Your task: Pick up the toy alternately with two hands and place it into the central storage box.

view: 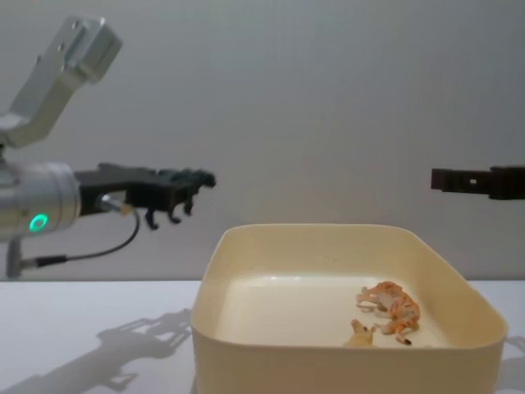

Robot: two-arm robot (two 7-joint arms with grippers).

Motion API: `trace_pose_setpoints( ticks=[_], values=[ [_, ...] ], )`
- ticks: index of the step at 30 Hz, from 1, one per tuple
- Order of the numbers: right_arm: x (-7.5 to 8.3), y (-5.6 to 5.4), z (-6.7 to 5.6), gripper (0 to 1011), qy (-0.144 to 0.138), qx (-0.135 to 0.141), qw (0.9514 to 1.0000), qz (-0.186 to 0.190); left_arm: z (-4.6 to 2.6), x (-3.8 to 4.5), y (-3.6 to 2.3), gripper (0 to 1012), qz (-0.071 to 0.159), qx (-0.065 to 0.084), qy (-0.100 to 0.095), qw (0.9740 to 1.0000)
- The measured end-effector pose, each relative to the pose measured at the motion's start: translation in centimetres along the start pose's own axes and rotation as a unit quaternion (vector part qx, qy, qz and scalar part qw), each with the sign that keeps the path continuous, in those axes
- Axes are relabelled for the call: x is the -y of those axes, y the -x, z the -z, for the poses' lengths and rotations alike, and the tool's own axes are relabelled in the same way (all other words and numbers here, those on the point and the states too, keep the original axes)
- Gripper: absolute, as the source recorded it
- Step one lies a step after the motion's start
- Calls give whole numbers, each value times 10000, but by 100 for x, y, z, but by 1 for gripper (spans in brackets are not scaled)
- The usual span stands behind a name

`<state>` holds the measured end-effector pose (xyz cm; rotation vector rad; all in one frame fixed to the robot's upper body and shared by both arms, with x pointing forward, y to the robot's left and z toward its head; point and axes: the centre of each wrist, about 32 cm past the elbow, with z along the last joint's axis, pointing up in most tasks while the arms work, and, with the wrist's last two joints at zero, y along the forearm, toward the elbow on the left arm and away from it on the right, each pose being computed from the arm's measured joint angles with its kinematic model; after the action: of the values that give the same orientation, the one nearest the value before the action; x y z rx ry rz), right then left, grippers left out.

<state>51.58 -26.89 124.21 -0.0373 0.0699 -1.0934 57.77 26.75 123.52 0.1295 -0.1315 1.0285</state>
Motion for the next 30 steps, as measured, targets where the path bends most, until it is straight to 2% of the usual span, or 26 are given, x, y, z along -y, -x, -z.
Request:
trace_pose_setpoints(
  ticks=[2,3,9,12,15,19,22,24,25,30],
  values=[
    [0,0,0,1001,0,0,10000,0,-37,29,-5,327,76,-6,58,10000],
    [0,0,0,1001,0,0,10000,0,-78,65,-8,327,155,-18,125,9998],
    [0,0,0,1001,0,0,10000,0,-179,177,-5,328,475,-100,311,9983],
    [0,0,0,1001,0,0,10000,0,-238,263,8,328,736,-186,432,9962],
    [0,0,0,1001,0,0,10000,0,-263,314,20,327,902,-247,489,9944],
    [0,0,0,1001,-1,0,10000,0,-302,406,44,328,1171,-345,557,9910],
    [0,0,0,1001,0,0,10000,0,-330,500,72,328,1460,-451,602,9864],
    [0,0,0,1001,0,0,10000,0,-340,537,84,359,1568,-501,612,9845],
    [0,0,0,1001,0,0,10000,0,-350,578,98,367,1681,-543,618,9823],
    [0,0,0,1001,0,0,10000,0,-371,672,135,555,1944,-651,636,9767]
  ],
)
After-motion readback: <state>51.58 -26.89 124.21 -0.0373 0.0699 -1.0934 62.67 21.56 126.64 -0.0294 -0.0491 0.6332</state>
